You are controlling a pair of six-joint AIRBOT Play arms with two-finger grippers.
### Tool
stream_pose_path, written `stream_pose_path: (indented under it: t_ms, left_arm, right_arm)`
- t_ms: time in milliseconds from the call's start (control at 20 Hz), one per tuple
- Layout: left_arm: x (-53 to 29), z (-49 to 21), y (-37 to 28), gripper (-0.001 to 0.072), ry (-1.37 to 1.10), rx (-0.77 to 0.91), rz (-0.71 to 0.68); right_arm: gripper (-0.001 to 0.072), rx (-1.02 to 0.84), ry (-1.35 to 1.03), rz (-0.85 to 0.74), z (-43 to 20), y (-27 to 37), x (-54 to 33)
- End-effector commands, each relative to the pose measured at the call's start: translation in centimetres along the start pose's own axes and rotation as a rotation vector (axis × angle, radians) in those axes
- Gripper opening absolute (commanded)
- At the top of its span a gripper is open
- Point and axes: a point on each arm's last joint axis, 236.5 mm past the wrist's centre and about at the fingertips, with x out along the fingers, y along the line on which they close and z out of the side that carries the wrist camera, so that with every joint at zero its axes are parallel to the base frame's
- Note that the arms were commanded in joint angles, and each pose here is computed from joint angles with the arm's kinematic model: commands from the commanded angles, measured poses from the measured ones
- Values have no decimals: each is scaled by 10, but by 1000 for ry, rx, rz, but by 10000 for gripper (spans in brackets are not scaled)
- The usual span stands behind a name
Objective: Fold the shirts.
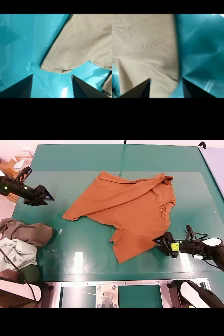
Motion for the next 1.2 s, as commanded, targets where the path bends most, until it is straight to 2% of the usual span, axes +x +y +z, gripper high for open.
stream_pose_path:
  t_ms: [0, 50, 100, 150, 200, 350, 500, 600, 850, 1150]
  left_arm:
    - [0, 2, -1, 548, -6, 1, -4]
    - [0, 1, -1, 548, -6, 2, -4]
    - [0, 1, -1, 547, -5, 3, -3]
    - [0, 1, -1, 548, -4, 9, -4]
    - [0, 1, 0, 548, -5, 10, -2]
    - [-1, -1, -1, 549, 3, 23, -4]
    - [-1, -9, -3, 548, 37, 25, -14]
    - [5, -17, -3, 548, 64, 13, -26]
    - [79, -95, -15, 548, 281, -34, -89]
    - [136, -114, -34, 547, 256, -5, -65]
  right_arm:
    - [368, -9, -115, 43, 10, 17, 20]
    - [204, -28, -141, 47, 14, 23, 21]
    - [119, -43, -161, 48, 18, 27, 21]
    - [97, -60, -169, 54, 22, 31, 18]
    - [16, -92, -168, 62, 23, 36, 16]
    - [13, -196, -174, -21, 46, 31, -12]
    - [12, -158, -326, -202, 111, -9, -82]
    - [13, -108, -394, -208, 133, -21, -113]
    - [13, -109, -292, -227, 127, -36, -95]
    - [13, -99, -268, -230, 126, -39, -89]
